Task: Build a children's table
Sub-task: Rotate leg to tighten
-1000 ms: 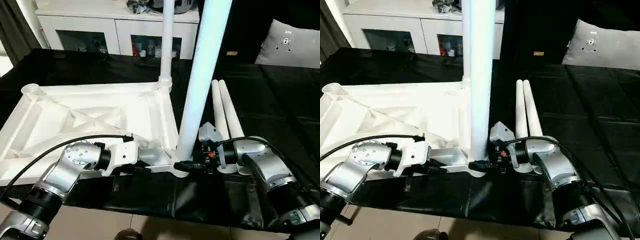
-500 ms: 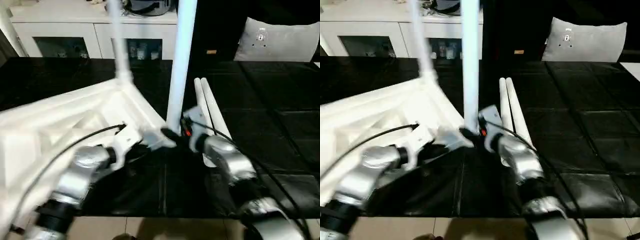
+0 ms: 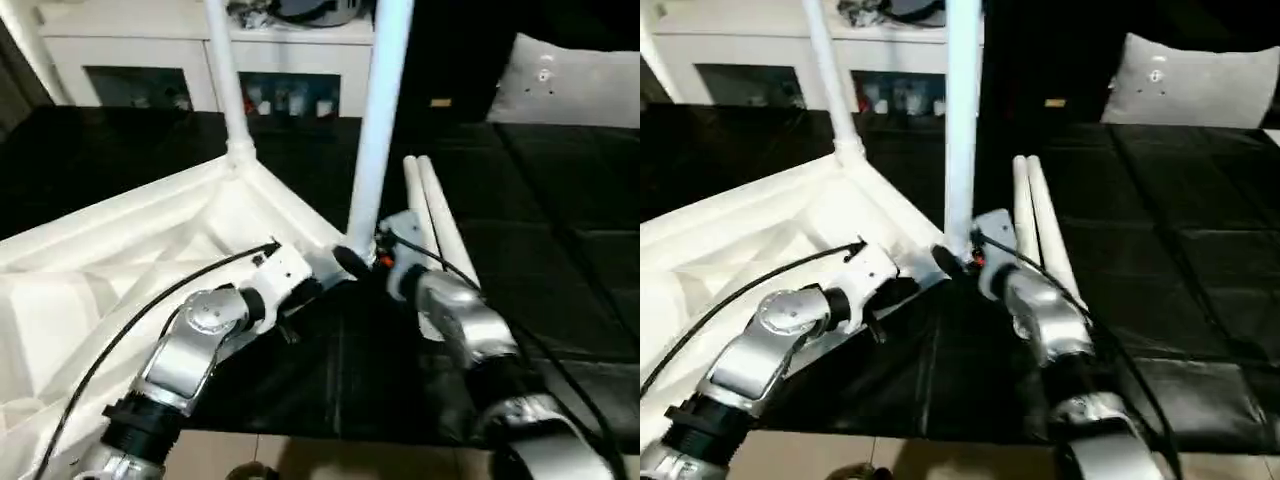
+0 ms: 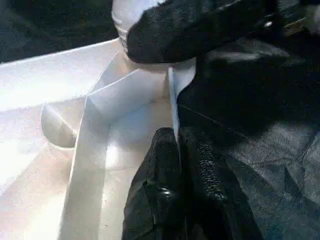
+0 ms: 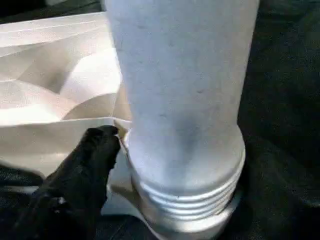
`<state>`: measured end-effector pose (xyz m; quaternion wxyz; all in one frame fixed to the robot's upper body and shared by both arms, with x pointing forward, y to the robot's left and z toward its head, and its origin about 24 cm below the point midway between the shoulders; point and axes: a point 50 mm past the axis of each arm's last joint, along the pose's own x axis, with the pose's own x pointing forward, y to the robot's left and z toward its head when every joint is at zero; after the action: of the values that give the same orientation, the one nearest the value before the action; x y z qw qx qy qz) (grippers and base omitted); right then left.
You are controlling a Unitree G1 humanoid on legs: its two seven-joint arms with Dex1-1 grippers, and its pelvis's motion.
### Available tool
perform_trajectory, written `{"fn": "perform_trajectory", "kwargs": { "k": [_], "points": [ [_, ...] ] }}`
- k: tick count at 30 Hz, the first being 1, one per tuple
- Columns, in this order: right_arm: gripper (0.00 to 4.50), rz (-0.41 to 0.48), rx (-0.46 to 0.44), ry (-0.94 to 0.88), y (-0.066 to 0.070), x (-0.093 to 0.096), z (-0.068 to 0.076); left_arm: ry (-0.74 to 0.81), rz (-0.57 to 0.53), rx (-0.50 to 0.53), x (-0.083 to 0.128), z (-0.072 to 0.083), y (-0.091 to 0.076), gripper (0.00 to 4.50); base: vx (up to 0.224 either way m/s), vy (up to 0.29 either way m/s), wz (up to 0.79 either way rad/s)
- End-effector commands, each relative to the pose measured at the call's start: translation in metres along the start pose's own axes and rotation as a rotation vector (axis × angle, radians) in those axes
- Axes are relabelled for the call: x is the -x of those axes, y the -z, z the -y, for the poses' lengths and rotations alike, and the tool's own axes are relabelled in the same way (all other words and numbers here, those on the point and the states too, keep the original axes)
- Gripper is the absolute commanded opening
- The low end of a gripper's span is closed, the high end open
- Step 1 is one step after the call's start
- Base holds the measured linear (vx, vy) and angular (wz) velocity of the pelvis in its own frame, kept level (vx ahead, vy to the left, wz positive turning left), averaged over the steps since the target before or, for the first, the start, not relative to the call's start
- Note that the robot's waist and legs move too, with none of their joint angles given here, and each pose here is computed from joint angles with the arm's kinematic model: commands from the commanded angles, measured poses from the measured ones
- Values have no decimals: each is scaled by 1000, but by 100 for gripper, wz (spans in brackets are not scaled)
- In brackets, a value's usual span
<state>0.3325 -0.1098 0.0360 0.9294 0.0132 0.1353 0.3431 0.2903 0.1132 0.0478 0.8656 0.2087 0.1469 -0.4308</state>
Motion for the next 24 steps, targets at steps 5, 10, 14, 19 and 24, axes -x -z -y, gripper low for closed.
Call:
{"fn": "perform_trajectory", "kwargs": {
  "k": [5,10,14,19,24],
  "points": [
    [441,43,168,-174,-24,31,17,149,-52,-130,13,-6,13,0,0,0,0],
    [446,8,283,-280,-30,47,21,250,-79,-198,24,-9,19,0,0,0,0],
    [446,-61,338,-430,-24,57,16,353,-84,-234,31,-10,20,0,0,0,0],
    [428,-117,353,-548,-18,61,6,461,-81,-273,37,-8,20,0,0,0,0],
    [399,-130,338,-585,-14,58,1,511,-81,-289,40,-8,19,0,0,0,0]
  ]
}}
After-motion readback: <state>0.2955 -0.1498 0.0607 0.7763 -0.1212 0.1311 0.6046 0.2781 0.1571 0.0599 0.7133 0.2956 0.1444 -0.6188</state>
